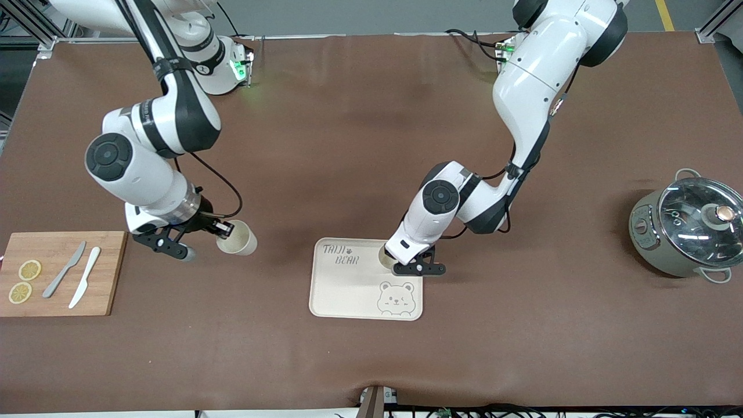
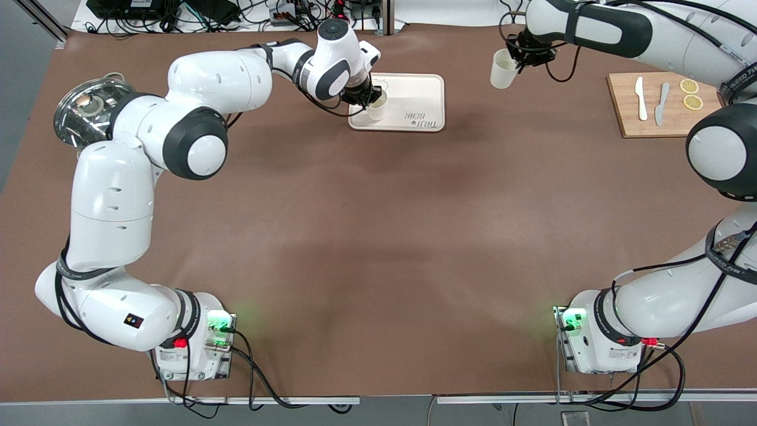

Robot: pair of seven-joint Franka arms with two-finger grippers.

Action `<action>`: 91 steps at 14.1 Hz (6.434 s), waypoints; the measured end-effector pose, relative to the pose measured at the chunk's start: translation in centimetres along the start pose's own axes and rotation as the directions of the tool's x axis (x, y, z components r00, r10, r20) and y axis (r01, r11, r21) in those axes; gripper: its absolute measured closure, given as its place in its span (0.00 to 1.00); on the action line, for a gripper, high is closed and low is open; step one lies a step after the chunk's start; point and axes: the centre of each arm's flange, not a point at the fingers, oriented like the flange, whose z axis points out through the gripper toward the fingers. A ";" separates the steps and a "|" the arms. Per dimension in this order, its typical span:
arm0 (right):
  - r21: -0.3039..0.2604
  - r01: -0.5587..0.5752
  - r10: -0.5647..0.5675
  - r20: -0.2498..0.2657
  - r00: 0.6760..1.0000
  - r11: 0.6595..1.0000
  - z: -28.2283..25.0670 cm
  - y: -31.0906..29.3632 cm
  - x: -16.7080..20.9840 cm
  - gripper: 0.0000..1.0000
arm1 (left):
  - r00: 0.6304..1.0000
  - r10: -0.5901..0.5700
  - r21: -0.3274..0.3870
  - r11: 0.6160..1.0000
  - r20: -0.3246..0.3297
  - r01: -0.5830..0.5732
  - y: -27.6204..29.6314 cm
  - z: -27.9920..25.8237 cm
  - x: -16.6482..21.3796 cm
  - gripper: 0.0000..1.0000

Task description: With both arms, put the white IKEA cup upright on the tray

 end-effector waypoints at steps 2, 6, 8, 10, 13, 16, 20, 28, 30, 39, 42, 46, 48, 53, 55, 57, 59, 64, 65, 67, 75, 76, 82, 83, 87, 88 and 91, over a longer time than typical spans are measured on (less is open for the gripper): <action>0.020 -0.025 0.025 0.011 1.000 0.999 0.0 -0.9 -0.2 0.97 | 1.000 0.009 0.019 1.000 0.007 -0.009 -0.2 -0.1 0.0 0.95; 0.027 -0.034 0.033 0.017 0.999 0.999 0.5 -1.5 -0.2 0.97 | 0.999 0.035 0.053 0.998 0.008 -0.035 -0.4 -0.3 -0.1 0.95; 0.029 -0.042 0.042 0.016 0.999 0.999 0.8 -1.8 -0.3 0.97 | 0.999 0.035 0.053 0.998 0.008 -0.036 -0.4 -0.3 -0.1 0.95; 0.038 -0.068 0.068 0.009 0.998 0.997 1.2 -2.7 -0.7 0.97 | 0.999 0.036 0.053 0.998 0.008 -0.036 -0.4 -0.3 -0.1 0.95; 0.051 -0.122 0.122 0.010 0.993 0.991 2.5 -6.0 -2.1 0.97 | 0.999 0.035 0.062 0.997 0.012 -0.035 -0.7 -0.1 -0.1 0.91; 0.073 -0.187 0.187 0.007 0.982 0.980 4.7 -9.6 -3.4 0.97 | 0.999 0.033 0.068 0.997 0.018 -0.034 -1.0 0.2 -0.2 0.77; 0.041 -0.232 0.233 -0.024 0.972 0.972 8.0 -11.7 -4.3 0.97 | 0.999 0.033 0.068 0.997 0.018 -0.034 -1.0 0.2 -0.2 0.61; 0.069 -0.285 0.288 -0.043 0.957 0.956 10.8 -13.4 -4.7 0.97 | 0.999 0.032 0.051 0.998 -0.015 -0.031 -0.4 -1.6 0.8 0.45; 0.081 -0.290 0.294 -0.046 0.955 0.954 11.8 -13.8 -4.9 0.97 | 0.999 0.032 0.048 0.998 -0.022 -0.031 -0.3 -2.1 1.0 0.42; 0.076 -0.316 0.322 -0.079 0.944 0.946 17.3 -15.3 -6.4 0.97 | 1.000 0.028 0.085 0.996 -0.002 -0.028 -0.5 -4.9 1.4 0.23; 0.086 -0.313 0.319 -0.081 0.944 0.946 18.1 -15.8 -6.7 0.97 | 1.000 0.027 0.105 0.994 0.013 -0.028 -0.5 -6.0 1.4 0.21; 0.087 -0.312 0.319 -0.086 0.944 0.946 18.2 -15.8 -6.6 0.97 | 1.000 0.017 0.118 0.993 0.004 -0.017 -0.9 -9.1 2.1 0.15; 0.086 -0.311 0.318 -0.093 0.943 0.947 18.1 -15.7 -6.4 0.97 | 1.000 0.011 0.116 0.993 -0.009 -0.009 -1.2 -10.3 2.6 0.01; 0.082 -0.308 0.315 -0.096 0.944 0.948 18.5 -15.7 -6.5 0.97 | 0.999 -0.026 0.120 0.992 -0.035 0.030 -3.3 -13.2 4.4 0.00; 0.083 -0.307 0.314 -0.097 0.944 0.948 18.5 -15.8 -6.6 0.94 | 0.997 -0.049 0.120 0.991 -0.052 0.055 -5.0 -14.7 5.6 0.00; 0.082 -0.305 0.312 -0.098 0.945 0.949 18.6 -15.9 -6.7 0.88 | 0.997 -0.047 0.127 0.990 -0.058 0.054 -7.2 -15.7 6.9 0.00; 0.080 -0.298 0.305 -0.104 0.947 0.951 18.6 -16.0 -6.9 0.68 | 0.998 -0.026 0.143 0.989 -0.051 0.033 -9.8 -16.6 8.1 0.00; 0.086 -0.292 0.301 -0.116 0.947 0.952 18.2 -16.2 -6.7 0.16 | 0.999 0.049 0.159 0.986 -0.023 -0.044 -18.5 -19.6 11.3 0.00; 0.087 -0.293 0.302 -0.118 0.946 0.952 17.7 -16.3 -6.5 0.07 | 0.998 0.068 0.162 0.985 -0.017 -0.064 -20.8 -20.1 12.0 0.00; 0.068 -0.297 0.303 -0.118 0.945 0.952 16.0 -16.4 -6.2 0.00 | 0.994 0.106 0.166 0.981 -0.006 -0.104 -25.5 -20.9 13.1 0.00; -0.108 -0.068 0.065 -0.028 0.997 0.992 -0.6 -8.5 -1.4 0.00 | 0.989 0.145 0.161 0.976 0.008 -0.145 -36.3 -22.4 14.6 0.00; -0.118 -0.021 0.022 0.003 1.000 0.993 -3.6 -5.5 0.2 0.00 | 0.990 0.140 0.155 0.978 0.007 -0.139 -36.3 -22.7 14.5 0.00; -0.127 0.194 -0.183 0.093 0.979 0.973 -12.9 8.9 5.2 0.00 | 0.990 0.126 0.163 0.977 0.059 -0.134 -34.9 -29.9 12.8 0.00; -0.126 0.207 -0.196 0.098 0.976 0.970 -13.2 10.5 5.6 0.00 | 0.990 0.124 0.162 0.978 0.064 -0.133 -34.6 -31.4 12.3 0.00; -0.118 0.231 -0.221 0.090 0.971 0.966 -12.2 14.9 5.9 0.00 | 0.989 0.121 0.144 0.981 0.081 -0.131 -33.0 -35.7 10.7 0.00; -0.114 0.237 -0.230 0.071 0.971 0.965 -11.6 15.5 5.8 0.00 | 0.989 0.122 0.147 0.980 0.085 -0.133 -32.7 -36.7 10.3 0.00; -0.108 0.250 -0.248 0.038 0.968 0.962 -9.7 16.9 4.5 0.00 | 0.988 0.130 0.155 0.978 0.089 -0.142 -31.7 -39.3 9.1 0.00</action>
